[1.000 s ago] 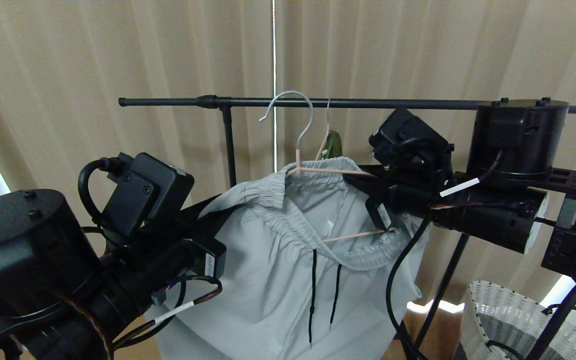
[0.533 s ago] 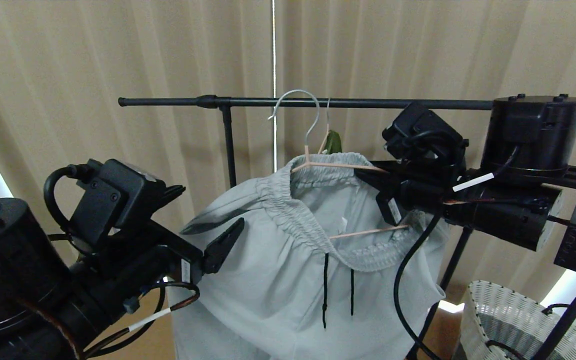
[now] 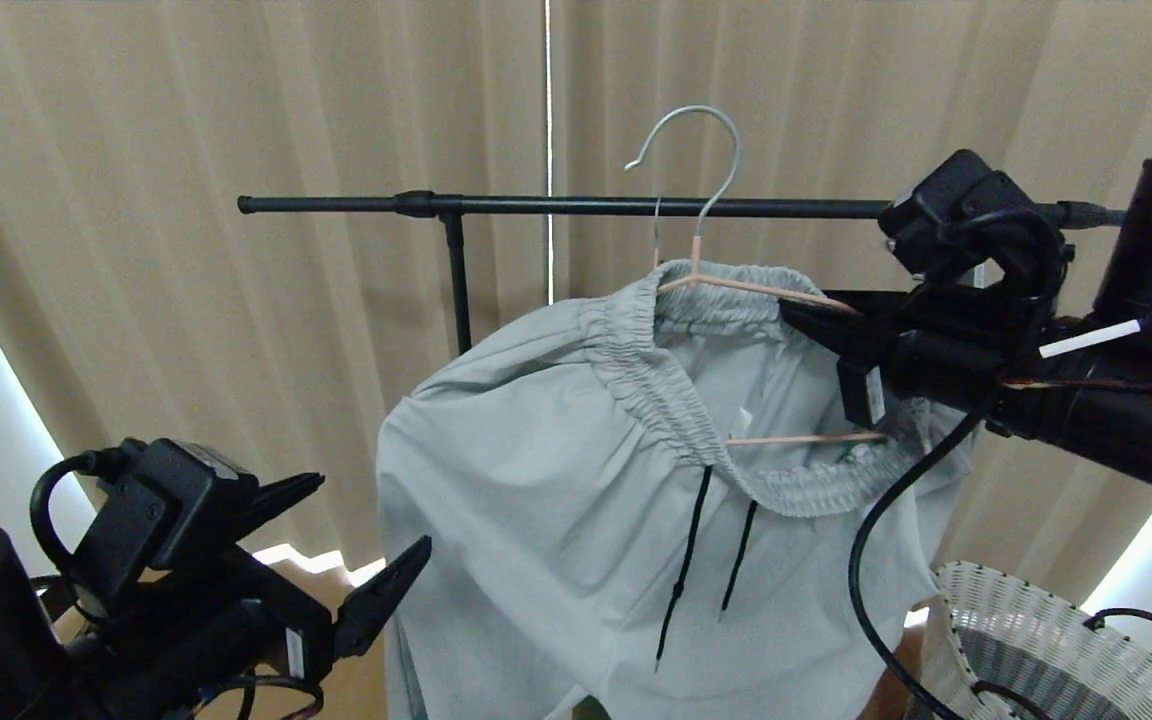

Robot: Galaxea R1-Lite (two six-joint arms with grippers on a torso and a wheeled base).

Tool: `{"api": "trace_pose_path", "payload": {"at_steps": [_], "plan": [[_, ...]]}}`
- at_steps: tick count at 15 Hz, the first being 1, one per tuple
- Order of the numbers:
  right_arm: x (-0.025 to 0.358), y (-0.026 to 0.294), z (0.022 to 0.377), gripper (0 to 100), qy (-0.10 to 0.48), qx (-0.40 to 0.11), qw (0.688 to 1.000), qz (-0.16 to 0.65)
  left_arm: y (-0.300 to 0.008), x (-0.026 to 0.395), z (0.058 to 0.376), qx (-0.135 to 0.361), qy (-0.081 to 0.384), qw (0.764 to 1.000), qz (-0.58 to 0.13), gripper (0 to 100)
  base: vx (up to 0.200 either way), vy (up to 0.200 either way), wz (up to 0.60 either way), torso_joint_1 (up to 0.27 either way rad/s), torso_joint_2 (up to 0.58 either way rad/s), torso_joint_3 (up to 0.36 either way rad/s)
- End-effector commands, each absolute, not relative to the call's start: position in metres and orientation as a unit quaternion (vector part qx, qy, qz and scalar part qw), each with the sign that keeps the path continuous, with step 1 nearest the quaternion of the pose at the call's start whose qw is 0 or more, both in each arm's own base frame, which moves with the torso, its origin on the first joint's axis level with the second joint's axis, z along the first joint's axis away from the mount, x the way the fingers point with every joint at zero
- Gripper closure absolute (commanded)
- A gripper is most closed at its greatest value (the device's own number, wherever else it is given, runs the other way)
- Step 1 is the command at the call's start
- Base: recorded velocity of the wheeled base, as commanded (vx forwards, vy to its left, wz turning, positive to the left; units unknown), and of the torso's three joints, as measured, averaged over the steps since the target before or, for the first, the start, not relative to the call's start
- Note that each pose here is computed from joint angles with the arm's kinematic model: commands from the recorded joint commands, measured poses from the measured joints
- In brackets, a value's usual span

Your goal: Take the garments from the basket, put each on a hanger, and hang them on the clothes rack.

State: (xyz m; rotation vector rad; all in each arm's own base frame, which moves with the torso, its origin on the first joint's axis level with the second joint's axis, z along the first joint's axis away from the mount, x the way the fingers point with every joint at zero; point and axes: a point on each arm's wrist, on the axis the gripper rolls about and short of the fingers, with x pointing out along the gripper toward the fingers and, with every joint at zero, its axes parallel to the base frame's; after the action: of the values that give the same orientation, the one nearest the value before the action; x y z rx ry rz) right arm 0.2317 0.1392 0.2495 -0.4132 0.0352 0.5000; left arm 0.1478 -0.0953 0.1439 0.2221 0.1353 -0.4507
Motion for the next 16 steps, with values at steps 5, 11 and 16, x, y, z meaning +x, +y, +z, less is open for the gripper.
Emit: {"api": "trace_pose_path", "payload": {"at_steps": [5,11,16], "plan": [[0.208,0.125,0.260,100,-0.004,-0.190,0.951,0.245,-0.090,0.162,0.130,0.105,0.097,0.967,-0.211,0,0.000,0.000,0.00,0.000,0.00,0.000],[0.203,0.121,0.262,100,-0.008,-0.186,0.952,0.241,-0.088,0.179,0.117,0.107,0.110,0.970,-0.188,100,0.000,0.000,0.00,0.000,0.00,0.000],[0.199,0.106,0.263,100,-0.008,-0.185,0.958,0.217,-0.071,0.170,0.106,0.108,0.112,0.975,-0.158,100,0.000,0.000,0.00,0.000,0.00,0.000]]}}
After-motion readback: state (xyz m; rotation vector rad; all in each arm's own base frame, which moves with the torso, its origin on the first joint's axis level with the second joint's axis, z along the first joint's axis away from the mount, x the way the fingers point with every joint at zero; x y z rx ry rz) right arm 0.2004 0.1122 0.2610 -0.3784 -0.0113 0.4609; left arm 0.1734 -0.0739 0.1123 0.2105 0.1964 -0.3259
